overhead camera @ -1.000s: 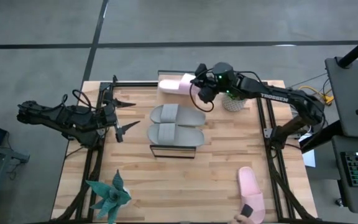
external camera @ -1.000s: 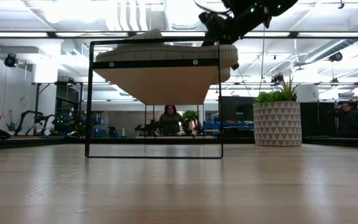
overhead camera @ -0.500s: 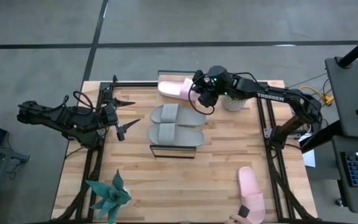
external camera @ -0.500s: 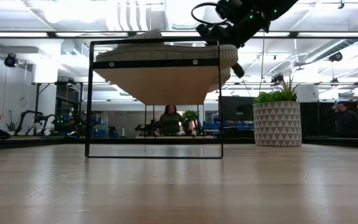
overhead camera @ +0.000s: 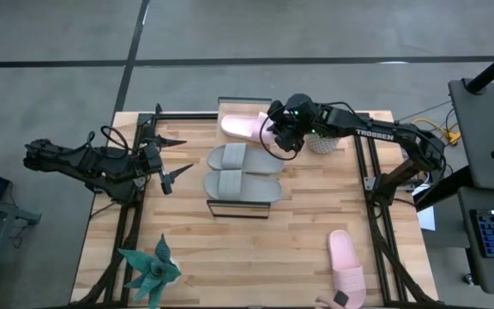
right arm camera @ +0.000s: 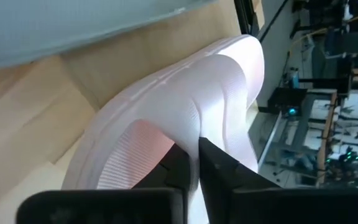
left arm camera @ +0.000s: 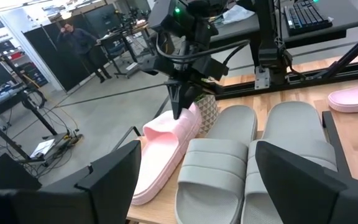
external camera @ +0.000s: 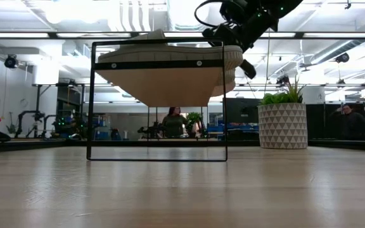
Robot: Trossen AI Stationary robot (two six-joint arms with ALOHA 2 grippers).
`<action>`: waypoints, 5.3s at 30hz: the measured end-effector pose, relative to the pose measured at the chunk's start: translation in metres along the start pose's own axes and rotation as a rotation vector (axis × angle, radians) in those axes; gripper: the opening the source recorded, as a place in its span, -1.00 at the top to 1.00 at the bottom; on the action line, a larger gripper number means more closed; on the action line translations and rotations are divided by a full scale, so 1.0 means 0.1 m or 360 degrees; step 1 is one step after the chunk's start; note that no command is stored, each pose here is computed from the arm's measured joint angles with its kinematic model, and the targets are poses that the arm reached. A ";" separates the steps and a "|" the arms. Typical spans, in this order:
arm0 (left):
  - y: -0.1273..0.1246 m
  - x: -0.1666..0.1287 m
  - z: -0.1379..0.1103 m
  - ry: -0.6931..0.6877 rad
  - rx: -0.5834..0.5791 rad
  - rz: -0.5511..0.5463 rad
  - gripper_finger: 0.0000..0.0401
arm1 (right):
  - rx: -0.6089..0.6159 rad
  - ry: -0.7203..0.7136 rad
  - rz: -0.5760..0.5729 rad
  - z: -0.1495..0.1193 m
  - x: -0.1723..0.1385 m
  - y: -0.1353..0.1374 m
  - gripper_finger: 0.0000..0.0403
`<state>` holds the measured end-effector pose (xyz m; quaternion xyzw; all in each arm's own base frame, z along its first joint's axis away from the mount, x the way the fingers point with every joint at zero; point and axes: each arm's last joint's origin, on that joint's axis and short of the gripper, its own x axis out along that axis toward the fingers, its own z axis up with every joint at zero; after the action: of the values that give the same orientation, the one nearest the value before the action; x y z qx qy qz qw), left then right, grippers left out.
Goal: Pick and place slides into the shelf
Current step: Put the left pink slide on the shelf
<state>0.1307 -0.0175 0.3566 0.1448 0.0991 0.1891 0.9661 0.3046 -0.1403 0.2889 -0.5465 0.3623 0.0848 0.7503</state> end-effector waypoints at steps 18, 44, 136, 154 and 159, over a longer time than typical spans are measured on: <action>0.01 0.00 0.00 0.0014 0.0000 0.0070 -0.49 | 0.0251 0.0011 0.0004 0.03 -0.04 0.00 0.18; 0.01 0.00 0.00 0.0015 0.0001 0.0068 -0.49 | 0.0521 0.0172 0.0074 0.11 -0.22 -0.13 0.31; -0.08 0.12 -0.05 0.0124 0.0131 0.0129 -0.49 | 0.0170 0.0129 -0.0416 0.03 -0.03 0.90 0.42; -0.08 0.12 -0.05 0.0125 0.0132 0.0128 -0.49 | 0.0133 -0.0022 -0.0429 -0.04 -0.10 0.86 0.87; -0.08 0.12 -0.05 0.0126 0.0132 0.0128 -0.49 | 0.0128 -0.0121 -0.0411 -0.09 -0.11 0.85 0.88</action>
<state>0.1437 -0.0188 0.3481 0.1811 0.1390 0.2291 0.9462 0.2479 -0.1123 0.2307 -0.5543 0.2632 -0.0066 0.7895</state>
